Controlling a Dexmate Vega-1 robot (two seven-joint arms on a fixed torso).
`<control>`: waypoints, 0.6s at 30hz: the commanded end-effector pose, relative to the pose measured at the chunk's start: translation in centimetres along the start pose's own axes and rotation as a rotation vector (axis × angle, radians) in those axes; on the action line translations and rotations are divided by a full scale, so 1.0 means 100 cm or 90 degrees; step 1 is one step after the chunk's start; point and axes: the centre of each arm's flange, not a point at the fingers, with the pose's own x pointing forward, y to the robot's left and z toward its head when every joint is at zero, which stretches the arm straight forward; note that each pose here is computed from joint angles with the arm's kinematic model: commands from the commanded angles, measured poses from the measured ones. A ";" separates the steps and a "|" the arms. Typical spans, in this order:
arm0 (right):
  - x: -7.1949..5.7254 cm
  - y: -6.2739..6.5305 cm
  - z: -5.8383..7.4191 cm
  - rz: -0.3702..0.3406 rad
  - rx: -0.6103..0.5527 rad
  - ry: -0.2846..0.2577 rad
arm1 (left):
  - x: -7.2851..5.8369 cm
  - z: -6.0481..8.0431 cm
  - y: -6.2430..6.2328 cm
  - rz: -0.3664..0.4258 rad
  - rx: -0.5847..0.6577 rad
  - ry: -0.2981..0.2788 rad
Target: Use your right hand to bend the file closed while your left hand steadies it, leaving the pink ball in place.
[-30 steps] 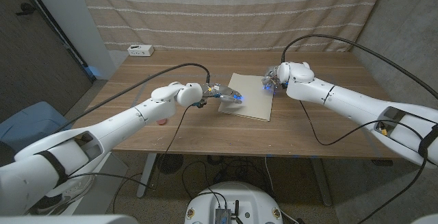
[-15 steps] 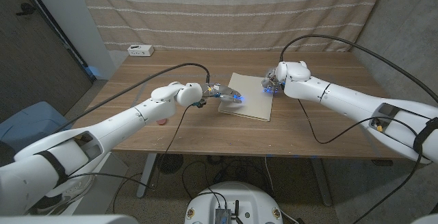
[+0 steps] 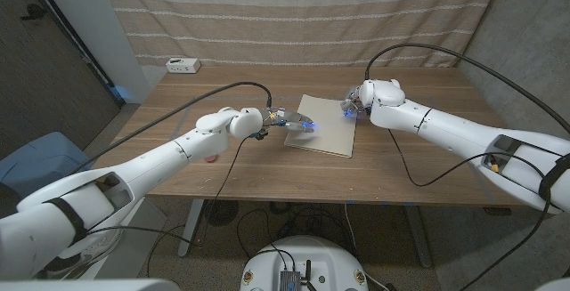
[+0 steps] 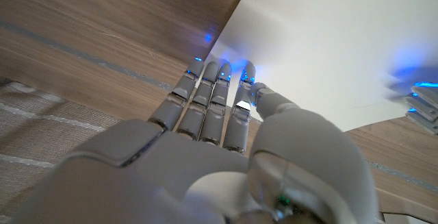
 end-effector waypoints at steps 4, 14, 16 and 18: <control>-0.021 -0.014 -0.013 -0.136 0.053 -0.037 | -0.016 0.001 0.009 0.137 -0.018 -0.009; -0.036 -0.018 -0.026 -0.198 0.117 -0.055 | -0.026 -0.002 0.012 0.229 -0.072 -0.019; -0.039 -0.017 -0.029 -0.208 0.137 -0.063 | -0.027 -0.004 0.013 0.235 -0.083 -0.018; -0.042 -0.017 -0.031 -0.219 0.161 -0.074 | -0.028 -0.006 0.014 0.248 -0.095 -0.017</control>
